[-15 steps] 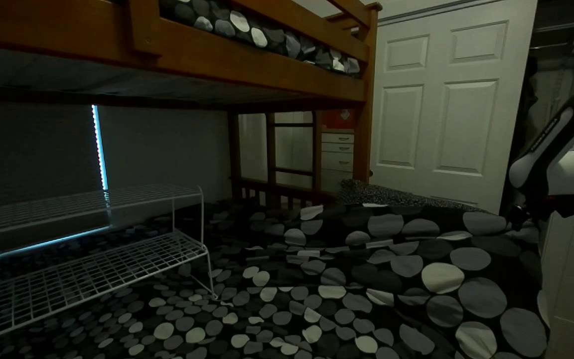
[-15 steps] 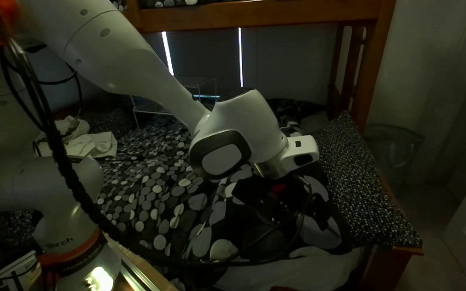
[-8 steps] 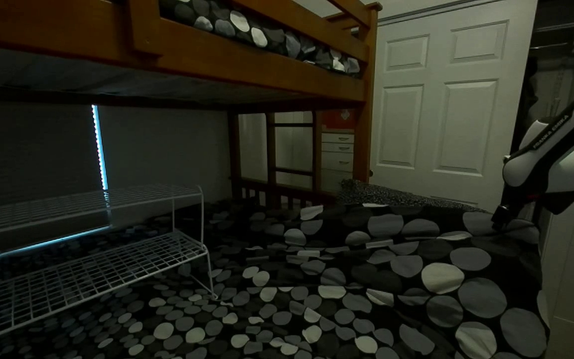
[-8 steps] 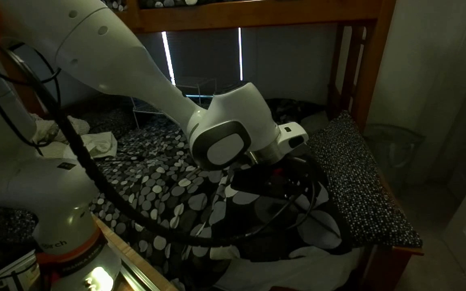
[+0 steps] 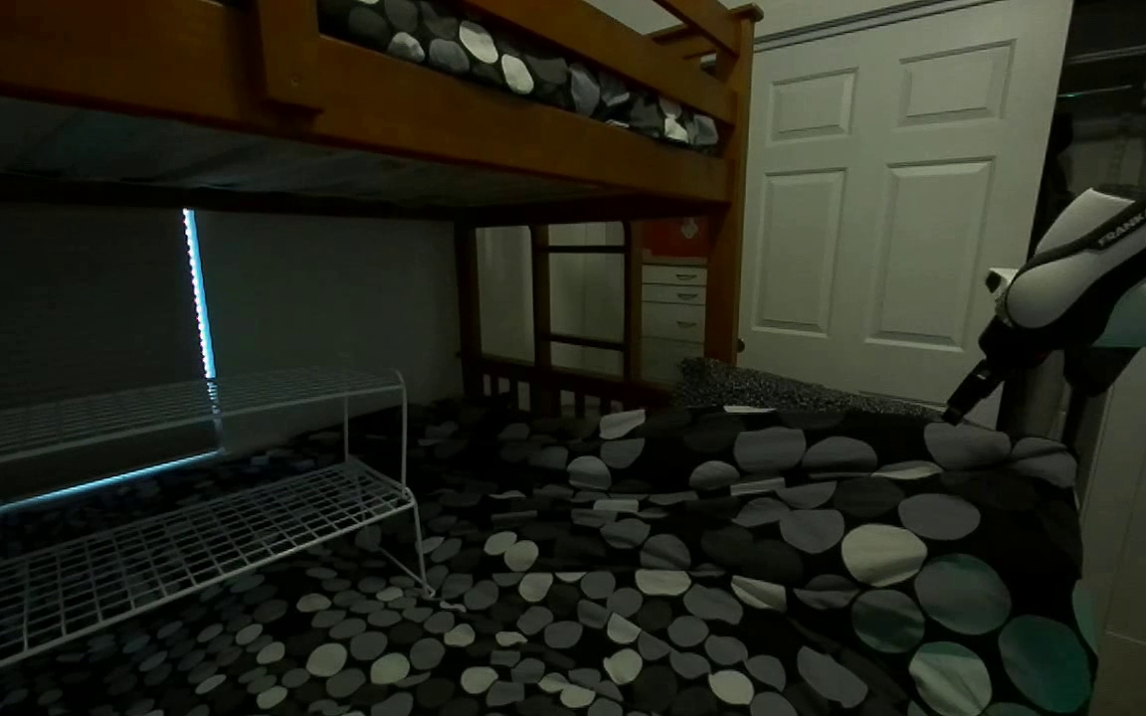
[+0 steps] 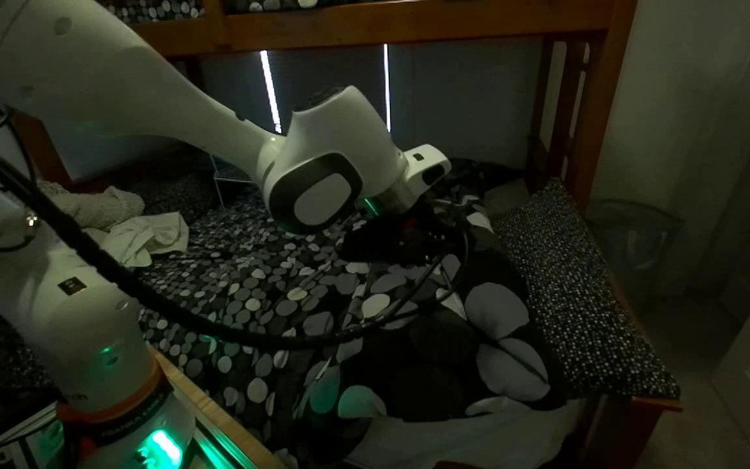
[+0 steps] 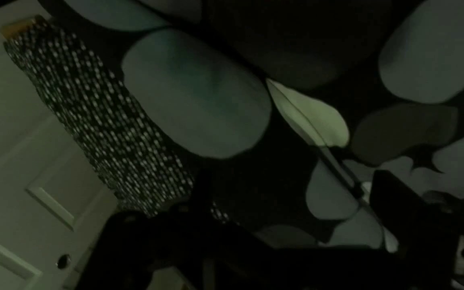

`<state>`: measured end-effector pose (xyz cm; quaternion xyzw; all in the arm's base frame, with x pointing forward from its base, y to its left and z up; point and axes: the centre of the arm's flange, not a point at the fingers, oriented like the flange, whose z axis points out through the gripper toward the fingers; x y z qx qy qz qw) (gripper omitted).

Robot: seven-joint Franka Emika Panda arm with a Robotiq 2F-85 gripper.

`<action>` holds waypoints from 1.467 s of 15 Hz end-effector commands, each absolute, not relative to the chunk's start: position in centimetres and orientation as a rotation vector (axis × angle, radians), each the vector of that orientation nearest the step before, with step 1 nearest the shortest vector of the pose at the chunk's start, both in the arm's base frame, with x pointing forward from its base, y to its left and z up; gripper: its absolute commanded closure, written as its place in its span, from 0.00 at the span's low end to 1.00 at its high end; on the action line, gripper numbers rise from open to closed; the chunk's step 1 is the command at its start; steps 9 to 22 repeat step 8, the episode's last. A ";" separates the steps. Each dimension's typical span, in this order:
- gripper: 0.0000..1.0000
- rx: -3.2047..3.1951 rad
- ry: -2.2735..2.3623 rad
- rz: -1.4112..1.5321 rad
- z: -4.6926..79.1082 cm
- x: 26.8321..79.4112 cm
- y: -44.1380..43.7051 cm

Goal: Cover the non covered parts of the bed with the blanket

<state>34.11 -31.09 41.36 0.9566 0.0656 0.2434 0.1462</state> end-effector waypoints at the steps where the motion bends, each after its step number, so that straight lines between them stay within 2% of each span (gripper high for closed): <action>1: 0.00 2.750 0.242 0.740 42.2 34.0 -29.7; 5: 0.00 2.741 0.323 0.828 43.6 32.8 -27.2; 22: 0.00 2.741 0.326 0.829 43.6 32.6 -27.2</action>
